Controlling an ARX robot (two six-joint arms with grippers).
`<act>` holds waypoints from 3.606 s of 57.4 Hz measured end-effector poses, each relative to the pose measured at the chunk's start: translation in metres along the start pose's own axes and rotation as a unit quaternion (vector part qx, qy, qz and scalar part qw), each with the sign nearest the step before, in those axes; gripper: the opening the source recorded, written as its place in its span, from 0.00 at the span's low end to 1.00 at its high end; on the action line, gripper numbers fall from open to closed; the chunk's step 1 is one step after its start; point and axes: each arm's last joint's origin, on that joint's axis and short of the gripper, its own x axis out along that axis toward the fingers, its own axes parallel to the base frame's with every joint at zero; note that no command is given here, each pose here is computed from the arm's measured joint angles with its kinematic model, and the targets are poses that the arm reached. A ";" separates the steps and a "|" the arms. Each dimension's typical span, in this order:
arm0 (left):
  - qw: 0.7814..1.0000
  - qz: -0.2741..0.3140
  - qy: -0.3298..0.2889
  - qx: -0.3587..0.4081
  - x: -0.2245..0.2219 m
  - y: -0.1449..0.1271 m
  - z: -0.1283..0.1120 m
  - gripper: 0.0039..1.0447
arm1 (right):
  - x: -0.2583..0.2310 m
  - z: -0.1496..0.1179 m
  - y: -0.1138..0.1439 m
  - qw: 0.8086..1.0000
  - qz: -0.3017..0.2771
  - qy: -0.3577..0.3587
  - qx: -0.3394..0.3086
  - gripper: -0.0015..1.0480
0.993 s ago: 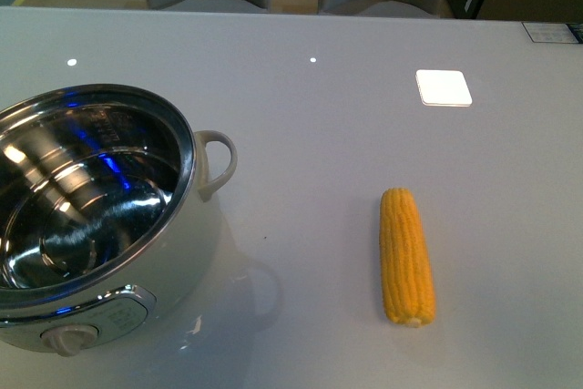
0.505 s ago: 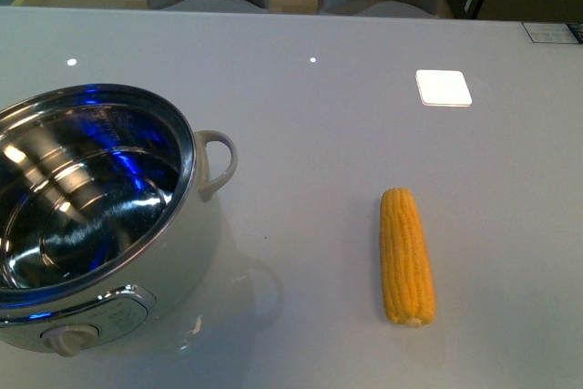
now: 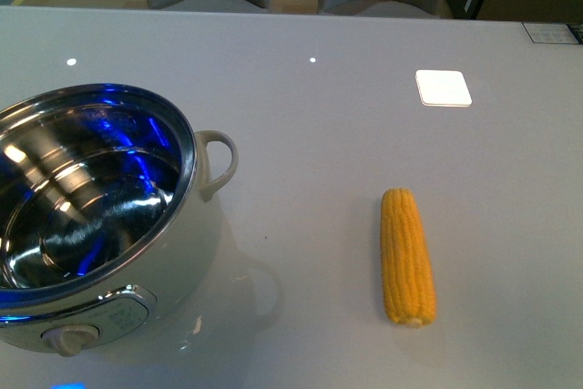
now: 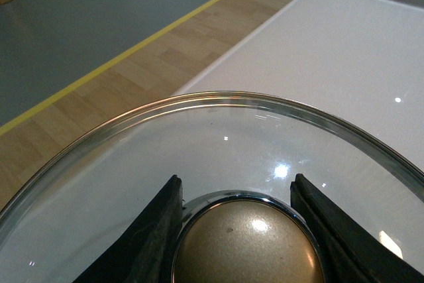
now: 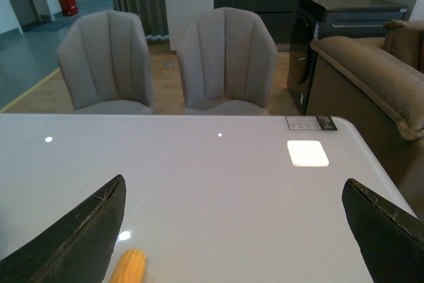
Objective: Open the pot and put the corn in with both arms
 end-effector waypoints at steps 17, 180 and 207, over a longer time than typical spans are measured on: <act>0.999 -0.006 0.038 0.001 0.002 -0.004 -0.033 0.41 | 0.000 0.000 0.000 1.000 0.000 0.000 0.000 0.92; 0.994 -0.104 -0.034 -0.028 -0.168 -0.009 0.110 0.94 | 0.000 0.000 0.000 1.000 0.000 0.000 0.000 0.92; 0.988 -0.140 -0.056 -0.043 -0.226 -0.035 0.122 0.94 | 0.000 0.000 0.000 1.000 0.000 0.000 0.000 0.92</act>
